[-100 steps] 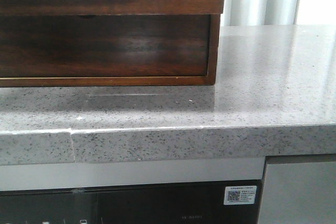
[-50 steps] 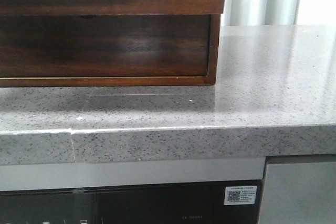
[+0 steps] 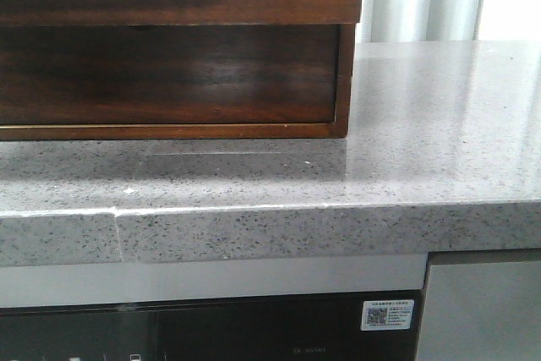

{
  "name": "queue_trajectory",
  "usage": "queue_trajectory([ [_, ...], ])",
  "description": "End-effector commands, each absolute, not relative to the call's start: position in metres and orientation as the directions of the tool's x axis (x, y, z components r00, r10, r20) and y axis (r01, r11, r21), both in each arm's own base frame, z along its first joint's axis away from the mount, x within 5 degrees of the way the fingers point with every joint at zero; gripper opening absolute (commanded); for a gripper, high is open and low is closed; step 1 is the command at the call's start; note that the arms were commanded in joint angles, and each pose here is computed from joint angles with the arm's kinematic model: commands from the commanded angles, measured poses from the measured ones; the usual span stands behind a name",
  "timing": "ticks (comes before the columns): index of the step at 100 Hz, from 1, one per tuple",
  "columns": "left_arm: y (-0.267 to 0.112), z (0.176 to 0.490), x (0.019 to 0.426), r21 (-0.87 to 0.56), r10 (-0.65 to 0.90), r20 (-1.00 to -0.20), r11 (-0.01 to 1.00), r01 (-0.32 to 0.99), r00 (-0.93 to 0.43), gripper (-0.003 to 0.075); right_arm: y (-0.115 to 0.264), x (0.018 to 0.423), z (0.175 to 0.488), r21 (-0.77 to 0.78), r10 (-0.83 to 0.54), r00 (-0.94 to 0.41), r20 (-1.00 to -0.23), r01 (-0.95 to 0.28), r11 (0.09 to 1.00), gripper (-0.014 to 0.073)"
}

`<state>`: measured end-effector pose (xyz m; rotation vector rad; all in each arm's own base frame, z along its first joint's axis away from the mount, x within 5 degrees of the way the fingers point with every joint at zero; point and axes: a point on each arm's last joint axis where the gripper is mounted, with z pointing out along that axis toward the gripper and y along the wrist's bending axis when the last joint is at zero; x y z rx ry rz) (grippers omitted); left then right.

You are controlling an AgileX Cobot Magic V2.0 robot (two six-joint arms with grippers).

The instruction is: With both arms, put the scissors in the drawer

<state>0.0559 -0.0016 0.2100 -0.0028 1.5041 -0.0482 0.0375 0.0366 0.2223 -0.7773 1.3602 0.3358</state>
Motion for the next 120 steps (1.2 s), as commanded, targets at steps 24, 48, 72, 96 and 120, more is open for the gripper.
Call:
queue_trajectory([
  [24, 0.001, 0.185, 0.053, -0.032, -0.034, -0.987, 0.999, -0.016, -0.156, 0.0003, 0.034, 0.038, 0.238, -0.290, -0.156, 0.267, -0.951, -0.594, 0.750, -0.0116],
  [48, 0.001, 0.185, 0.053, -0.004, -0.007, -0.988, 1.000, -0.022, -0.155, 0.0003, 0.034, 0.038, 0.238, -0.290, -0.156, 0.267, -0.951, -0.594, 0.750, -0.0116],
  [72, 0.001, 0.185, 0.053, -0.004, -0.007, -0.988, 1.000, -0.022, -0.155, 0.0003, 0.034, 0.038, 0.238, -0.290, -0.156, 0.267, -0.951, -0.594, 0.750, -0.0116],
  [96, 0.001, 0.185, 0.053, -0.004, -0.007, -0.988, 1.000, -0.022, -0.155, 0.0003, 0.034, 0.038, 0.238, -0.290, -0.156, 0.267, -0.951, -0.594, 0.750, -0.0116],
  [120, 0.001, 0.185, 0.053, -0.004, -0.007, -0.988, 1.000, -0.022, -0.155, 0.0003, 0.034, 0.038, 0.238, -0.290, -0.156, 0.267, -0.951, -0.594, 0.750, -0.0116],
])
